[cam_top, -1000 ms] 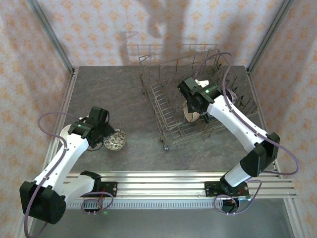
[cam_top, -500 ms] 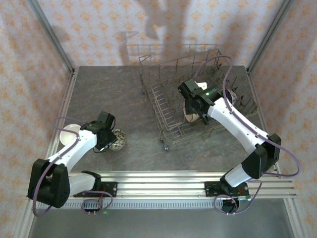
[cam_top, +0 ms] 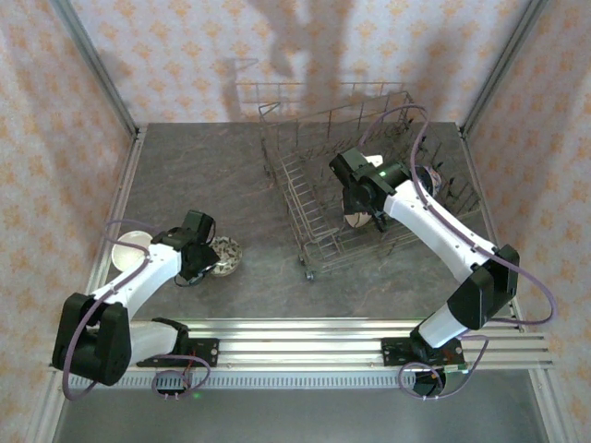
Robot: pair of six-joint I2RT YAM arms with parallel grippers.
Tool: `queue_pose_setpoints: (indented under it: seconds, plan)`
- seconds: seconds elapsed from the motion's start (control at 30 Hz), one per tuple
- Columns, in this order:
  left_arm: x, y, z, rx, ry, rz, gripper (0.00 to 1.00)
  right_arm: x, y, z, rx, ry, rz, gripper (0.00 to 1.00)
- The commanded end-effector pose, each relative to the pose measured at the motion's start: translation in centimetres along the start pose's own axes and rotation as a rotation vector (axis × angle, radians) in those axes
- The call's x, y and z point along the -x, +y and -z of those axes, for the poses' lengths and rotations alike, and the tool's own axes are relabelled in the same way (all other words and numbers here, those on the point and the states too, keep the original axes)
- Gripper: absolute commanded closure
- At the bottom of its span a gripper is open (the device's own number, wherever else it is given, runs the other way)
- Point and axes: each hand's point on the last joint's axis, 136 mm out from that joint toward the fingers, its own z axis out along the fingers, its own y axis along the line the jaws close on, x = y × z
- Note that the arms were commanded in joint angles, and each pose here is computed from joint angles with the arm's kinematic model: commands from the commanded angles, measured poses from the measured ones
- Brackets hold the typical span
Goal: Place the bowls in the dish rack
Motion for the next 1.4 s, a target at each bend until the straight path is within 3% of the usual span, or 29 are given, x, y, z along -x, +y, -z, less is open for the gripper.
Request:
queue_pose_setpoints:
  seconds: [0.0, 0.17, 0.37, 0.53, 0.7, 0.97, 1.17, 1.37]
  plan:
    - [0.8, -1.4, 1.3, -0.066, -0.023, -0.017, 0.92, 0.6, -0.2, 0.6, -0.01, -0.009, 0.008, 0.12]
    - [2.3, -3.2, 4.5, -0.153, -0.084, -0.035, 1.0, 1.9, 1.0, 2.4, 0.094, -0.03, -0.007, 0.12]
    - [6.2, -7.2, 12.5, -0.322, -0.253, -0.057, 1.0, 4.5, 3.5, 6.3, 0.299, -0.075, 0.004, 0.12]
    - [9.1, -12.5, 20.1, -0.45, -0.381, -0.141, 1.0, 7.4, 6.5, 11.2, 0.535, -0.145, 0.028, 0.15]
    - [9.0, -19.2, 24.2, -0.557, -0.401, -0.239, 1.0, 8.8, 9.2, 16.1, 0.7, -0.211, 0.101, 0.18]
    - [7.8, -25.6, 26.9, -0.633, -0.416, -0.357, 1.0, 9.2, 9.8, 16.7, 0.719, -0.23, 0.099, 0.2]
    - [7.1, -27.0, 27.4, -0.66, -0.416, -0.383, 1.0, 9.3, 10.3, 14.8, 0.675, -0.204, 0.065, 0.25]
    - [7.0, -26.9, 26.9, -0.64, -0.426, -0.371, 1.0, 10.4, 10.4, 14.1, 0.65, -0.23, 0.0, 0.4]
